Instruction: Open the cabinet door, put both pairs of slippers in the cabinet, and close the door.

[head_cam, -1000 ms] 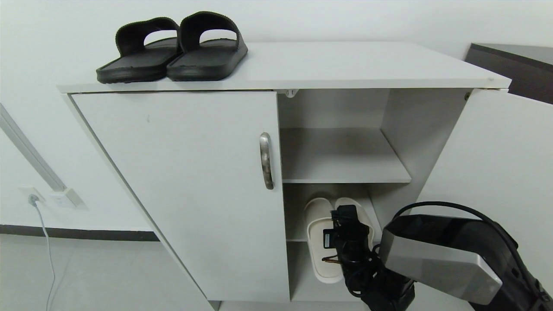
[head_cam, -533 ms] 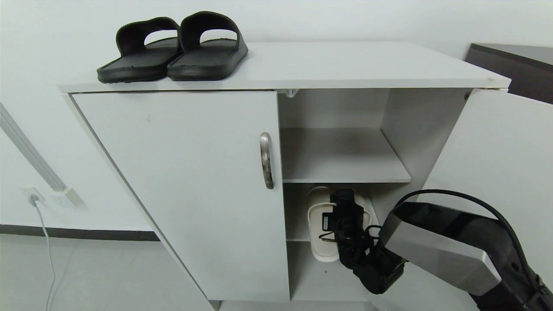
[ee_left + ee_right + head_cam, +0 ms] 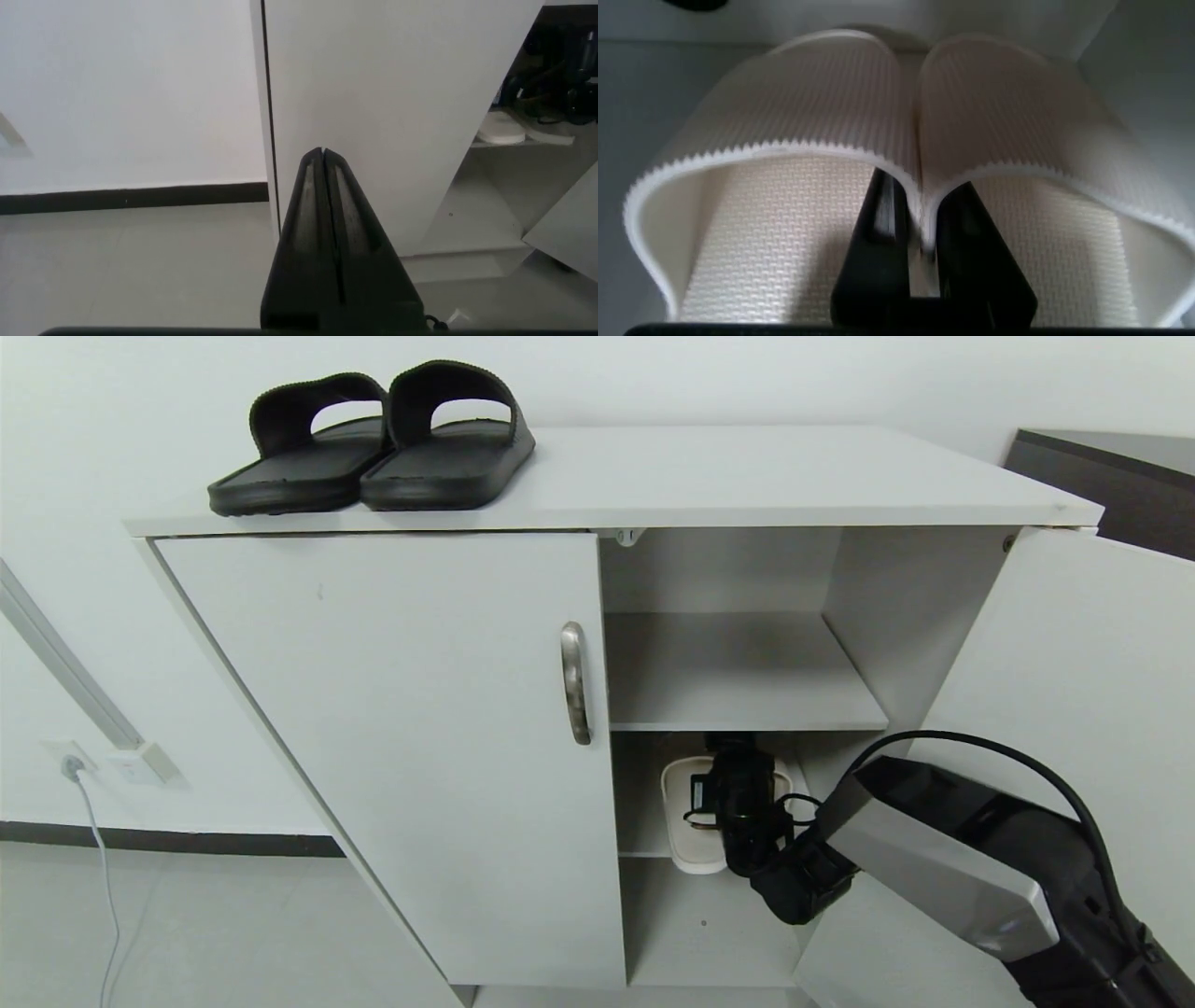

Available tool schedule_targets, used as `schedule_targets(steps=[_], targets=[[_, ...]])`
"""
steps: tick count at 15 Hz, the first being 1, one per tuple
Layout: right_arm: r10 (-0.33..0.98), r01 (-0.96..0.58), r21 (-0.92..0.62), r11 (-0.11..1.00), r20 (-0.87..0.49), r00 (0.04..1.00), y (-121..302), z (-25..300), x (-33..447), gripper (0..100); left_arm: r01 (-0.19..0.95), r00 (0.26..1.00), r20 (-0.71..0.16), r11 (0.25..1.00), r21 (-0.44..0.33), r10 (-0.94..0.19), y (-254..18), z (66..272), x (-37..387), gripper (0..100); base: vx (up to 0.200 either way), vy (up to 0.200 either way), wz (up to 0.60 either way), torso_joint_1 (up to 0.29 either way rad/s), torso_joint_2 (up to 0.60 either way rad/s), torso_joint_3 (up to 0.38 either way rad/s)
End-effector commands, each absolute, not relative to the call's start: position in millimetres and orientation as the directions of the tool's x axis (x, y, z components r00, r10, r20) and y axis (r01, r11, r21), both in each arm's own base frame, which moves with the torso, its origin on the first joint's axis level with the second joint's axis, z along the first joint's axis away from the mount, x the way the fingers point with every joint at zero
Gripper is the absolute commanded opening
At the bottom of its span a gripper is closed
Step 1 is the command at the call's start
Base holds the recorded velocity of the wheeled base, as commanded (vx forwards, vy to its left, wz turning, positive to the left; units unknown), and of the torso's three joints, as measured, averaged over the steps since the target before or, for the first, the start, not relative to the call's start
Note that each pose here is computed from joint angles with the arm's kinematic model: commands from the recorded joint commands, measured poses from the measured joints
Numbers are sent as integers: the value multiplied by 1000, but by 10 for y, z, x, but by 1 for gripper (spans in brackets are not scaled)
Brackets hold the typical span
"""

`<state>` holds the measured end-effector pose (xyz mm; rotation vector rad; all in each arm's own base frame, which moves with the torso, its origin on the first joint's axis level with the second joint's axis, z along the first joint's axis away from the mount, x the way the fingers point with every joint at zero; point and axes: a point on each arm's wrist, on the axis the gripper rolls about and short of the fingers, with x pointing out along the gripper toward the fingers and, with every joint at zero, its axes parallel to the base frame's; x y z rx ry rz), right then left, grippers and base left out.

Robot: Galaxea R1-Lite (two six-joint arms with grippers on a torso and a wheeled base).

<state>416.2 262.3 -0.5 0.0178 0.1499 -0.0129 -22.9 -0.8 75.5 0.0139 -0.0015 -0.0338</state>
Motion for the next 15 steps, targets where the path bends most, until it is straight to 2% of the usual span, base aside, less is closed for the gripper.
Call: schedule_targets(steps=[1,14,15], targets=[[-20,24,24,999,-140,990,2609,10,4268,0,34,999,0,999,14,-34,-8,755,-228,0,0,0,0,0,0,0],[-54,56,4,998,-161,985,2564,-224,4490,0,35,999,0,999,15,-35,-7,755,-228,0,0,0,0,0,0,0],[-54,56,4,998,-161,985,2564,-224,4490,100,34,999,0,999,15,-34,-8,755,-228,0,0,0,0,0,0,0]])
